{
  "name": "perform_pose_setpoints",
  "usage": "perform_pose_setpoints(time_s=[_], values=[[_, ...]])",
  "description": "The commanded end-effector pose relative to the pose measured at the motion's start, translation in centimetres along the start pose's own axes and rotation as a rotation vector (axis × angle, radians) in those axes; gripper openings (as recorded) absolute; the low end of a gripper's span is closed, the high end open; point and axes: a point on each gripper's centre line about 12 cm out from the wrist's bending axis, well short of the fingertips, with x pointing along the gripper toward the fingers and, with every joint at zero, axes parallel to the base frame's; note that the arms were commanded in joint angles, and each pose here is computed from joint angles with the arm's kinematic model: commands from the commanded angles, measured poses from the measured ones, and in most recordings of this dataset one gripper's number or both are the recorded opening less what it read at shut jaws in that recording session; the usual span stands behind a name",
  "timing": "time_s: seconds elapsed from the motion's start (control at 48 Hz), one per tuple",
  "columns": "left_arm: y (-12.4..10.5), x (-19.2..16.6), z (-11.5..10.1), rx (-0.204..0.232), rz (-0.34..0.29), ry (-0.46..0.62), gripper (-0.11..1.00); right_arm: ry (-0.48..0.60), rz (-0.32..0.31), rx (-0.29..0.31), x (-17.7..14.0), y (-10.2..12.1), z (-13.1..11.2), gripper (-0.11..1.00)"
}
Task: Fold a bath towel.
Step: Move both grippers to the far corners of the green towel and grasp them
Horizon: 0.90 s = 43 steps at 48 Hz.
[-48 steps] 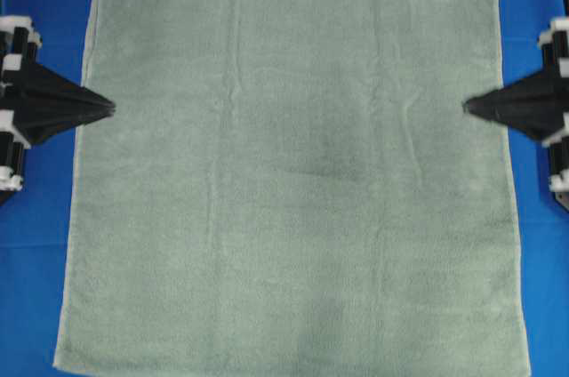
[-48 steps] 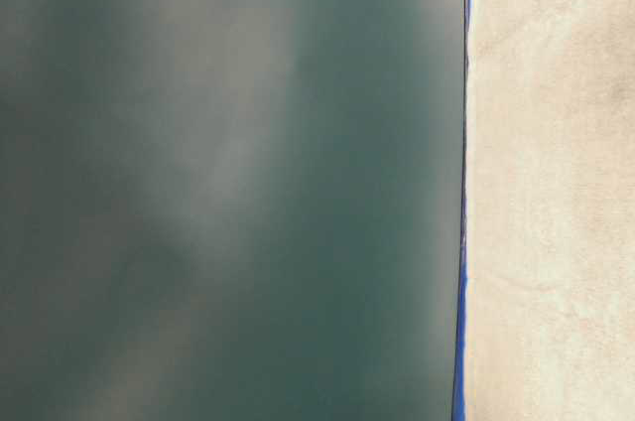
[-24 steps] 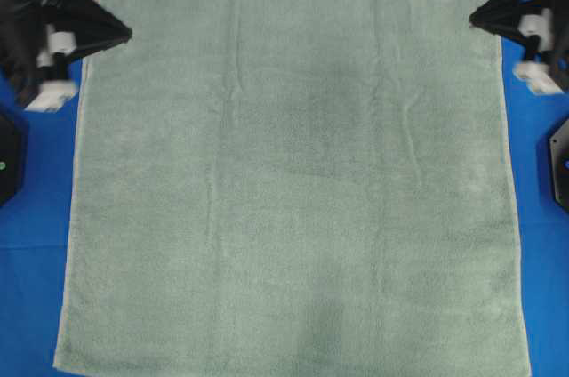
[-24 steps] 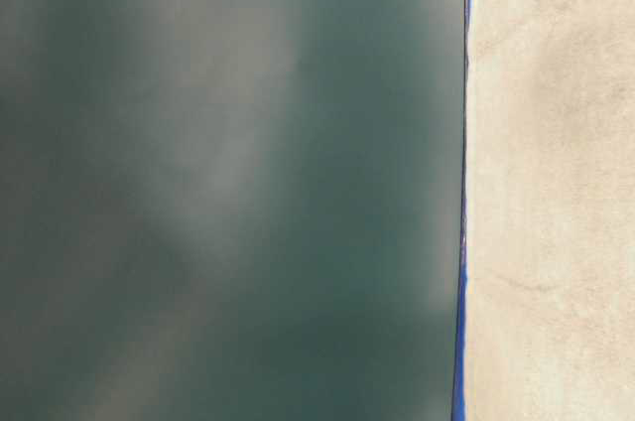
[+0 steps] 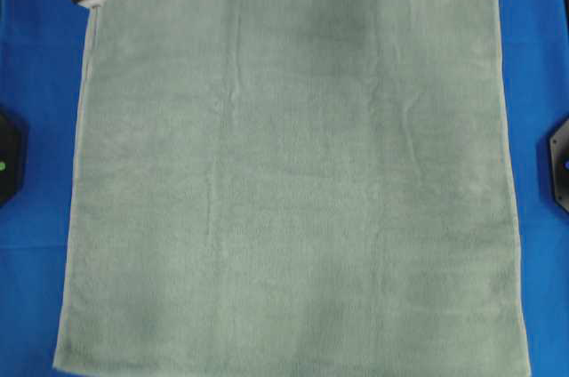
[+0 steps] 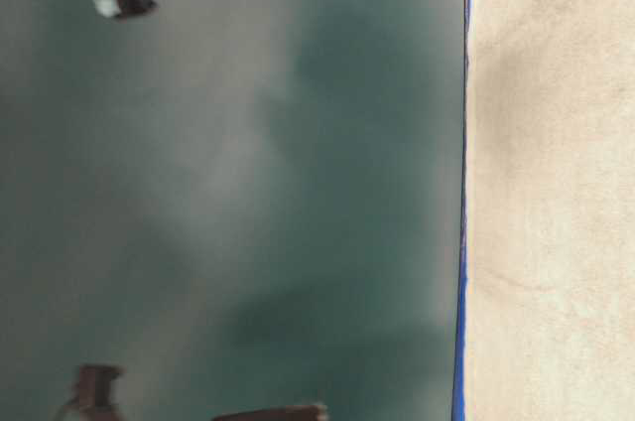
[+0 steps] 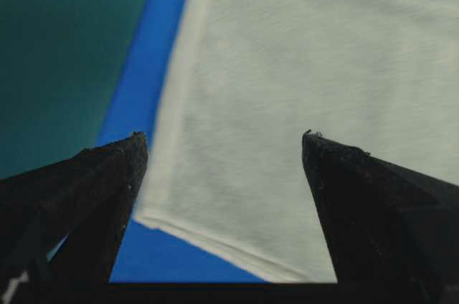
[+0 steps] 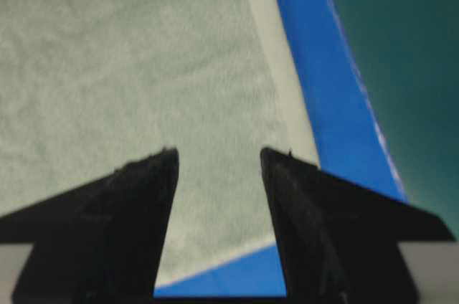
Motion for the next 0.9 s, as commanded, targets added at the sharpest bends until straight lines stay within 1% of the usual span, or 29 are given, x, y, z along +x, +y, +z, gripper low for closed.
perform_pose_setpoints(time_s=[0.0, 0.083, 0.125, 0.25, 0.313, 0.396, 0.479, 0.584, 0.667, 0.875], values=[[1.8, 1.6, 0.0, -0.01, 0.029, -0.008, 0.83, -0.02, 0.043, 0.022, 1.1, -1.6, 0.7, 0.55], [2.6, 3.7, -0.6, -0.022, 0.034, 0.014, 0.83, 0.011, 0.067, 0.031, 3.0, -2.7, 0.0, 0.55], [2.7, 4.8, -0.9, -0.018, 0.032, 0.025, 0.83, 0.03, 0.071, 0.038, 4.0, -3.3, -0.4, 0.55], [3.0, 8.4, -1.6, 0.02, 0.016, 0.066, 0.83, 0.069, 0.067, 0.067, 6.7, -5.2, -1.7, 0.55], [3.0, 9.9, -1.9, 0.031, 0.01, 0.075, 0.83, 0.087, 0.07, 0.067, 7.8, -5.7, -2.3, 0.55], [3.0, 11.9, -2.2, 0.037, 0.008, 0.081, 0.83, 0.105, 0.077, 0.056, 9.2, -5.9, -2.8, 0.55], [3.1, 13.1, -2.6, 0.039, 0.011, 0.082, 0.83, 0.114, 0.076, 0.048, 10.2, -6.1, -3.1, 0.55], [3.5, 14.1, -3.2, 0.059, 0.018, 0.087, 0.83, 0.105, 0.052, 0.038, 11.4, -6.6, -3.4, 0.55], [3.6, 14.9, -3.7, 0.075, 0.014, 0.101, 0.83, 0.106, 0.047, 0.028, 12.2, -6.8, -3.7, 0.55], [3.0, 17.2, -5.2, 0.072, -0.019, 0.151, 0.83, 0.169, 0.093, 0.038, 14.1, -6.1, -5.5, 0.55]])
